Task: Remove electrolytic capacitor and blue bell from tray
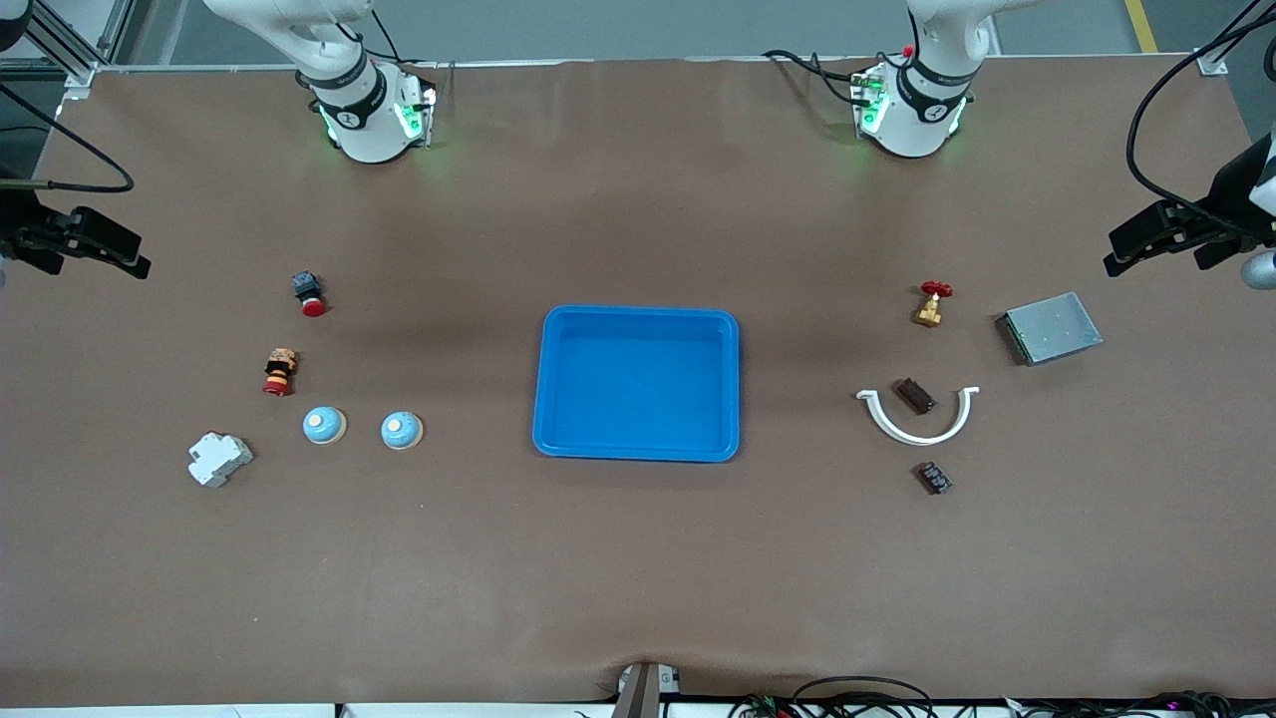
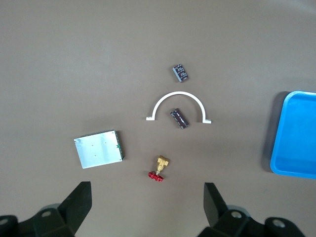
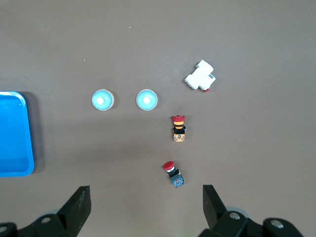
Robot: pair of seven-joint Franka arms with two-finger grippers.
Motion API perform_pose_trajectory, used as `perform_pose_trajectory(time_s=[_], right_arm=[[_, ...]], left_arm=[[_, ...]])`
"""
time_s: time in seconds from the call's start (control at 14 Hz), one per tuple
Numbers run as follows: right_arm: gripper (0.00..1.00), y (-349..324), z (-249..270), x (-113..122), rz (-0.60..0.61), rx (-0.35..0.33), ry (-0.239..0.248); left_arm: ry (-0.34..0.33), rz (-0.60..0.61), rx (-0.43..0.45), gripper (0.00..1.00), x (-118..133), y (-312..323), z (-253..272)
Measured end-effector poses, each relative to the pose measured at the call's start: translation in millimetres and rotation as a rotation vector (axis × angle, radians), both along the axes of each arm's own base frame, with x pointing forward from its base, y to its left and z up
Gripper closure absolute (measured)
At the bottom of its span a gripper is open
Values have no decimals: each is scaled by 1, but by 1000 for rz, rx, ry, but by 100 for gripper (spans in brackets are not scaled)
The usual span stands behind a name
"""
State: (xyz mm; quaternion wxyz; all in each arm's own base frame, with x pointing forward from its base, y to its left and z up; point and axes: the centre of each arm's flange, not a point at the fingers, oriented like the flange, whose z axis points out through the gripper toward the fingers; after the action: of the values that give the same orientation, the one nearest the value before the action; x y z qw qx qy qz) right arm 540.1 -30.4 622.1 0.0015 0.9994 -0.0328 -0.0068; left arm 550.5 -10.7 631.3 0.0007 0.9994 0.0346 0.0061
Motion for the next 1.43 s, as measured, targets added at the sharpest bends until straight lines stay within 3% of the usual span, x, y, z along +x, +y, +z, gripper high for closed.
perform_pose_trajectory(time_s=[0.79, 1.43], right_arm=[[0, 0, -1, -5, 0, 1, -2], [0, 0, 8, -2, 4, -2, -41]], left_arm=[[-39, 18, -1, 0, 1, 10, 17], [-29, 18, -1, 0, 1, 11, 16]])
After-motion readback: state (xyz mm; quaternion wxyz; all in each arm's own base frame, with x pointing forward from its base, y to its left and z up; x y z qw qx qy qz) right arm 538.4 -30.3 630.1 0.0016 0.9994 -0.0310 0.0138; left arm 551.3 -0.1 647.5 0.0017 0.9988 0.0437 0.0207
